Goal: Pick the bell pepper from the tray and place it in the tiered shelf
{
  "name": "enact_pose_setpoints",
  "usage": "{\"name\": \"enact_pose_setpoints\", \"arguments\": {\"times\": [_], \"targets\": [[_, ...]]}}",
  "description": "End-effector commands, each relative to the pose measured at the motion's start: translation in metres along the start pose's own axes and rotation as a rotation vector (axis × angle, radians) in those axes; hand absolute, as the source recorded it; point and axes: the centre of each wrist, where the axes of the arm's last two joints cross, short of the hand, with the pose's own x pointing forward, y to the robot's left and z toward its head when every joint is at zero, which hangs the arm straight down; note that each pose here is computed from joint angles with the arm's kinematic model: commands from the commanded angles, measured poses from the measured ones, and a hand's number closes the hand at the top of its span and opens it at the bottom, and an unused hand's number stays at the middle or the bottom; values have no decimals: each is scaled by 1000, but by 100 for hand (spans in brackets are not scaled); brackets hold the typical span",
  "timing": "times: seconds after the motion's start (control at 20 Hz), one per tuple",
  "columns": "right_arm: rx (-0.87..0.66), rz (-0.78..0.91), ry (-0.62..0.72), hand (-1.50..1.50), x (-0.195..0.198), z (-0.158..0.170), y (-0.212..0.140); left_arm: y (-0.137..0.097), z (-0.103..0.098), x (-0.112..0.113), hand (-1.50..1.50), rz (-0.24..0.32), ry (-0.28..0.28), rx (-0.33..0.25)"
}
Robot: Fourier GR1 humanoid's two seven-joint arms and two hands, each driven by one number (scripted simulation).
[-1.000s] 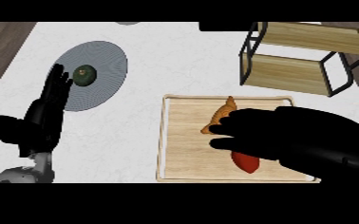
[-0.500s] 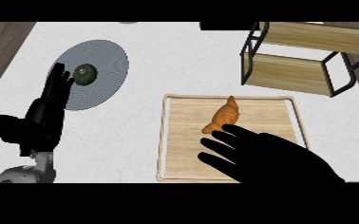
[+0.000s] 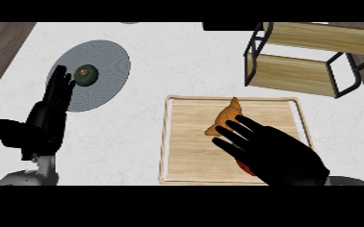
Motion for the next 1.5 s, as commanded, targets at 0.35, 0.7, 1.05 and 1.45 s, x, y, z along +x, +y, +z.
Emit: {"name": "enact_pose_setpoints", "arguments": {"times": [0.35, 0.7, 1.05, 1.45], "targets": [[21, 3, 10, -150, -20, -42, 44, 0, 5, 11, 0, -1, 15, -17], [-5, -28, -24, -150, -38, -23, 51, 11, 3, 12, 0, -5, 12, 6], [8, -30, -45, -150, -39, -39, 63, -14, 9, 1, 0, 7, 7, 9], [55, -27, -28, -150, -26, -74, 72, -1, -5, 1, 0, -2, 2, 4]]}}
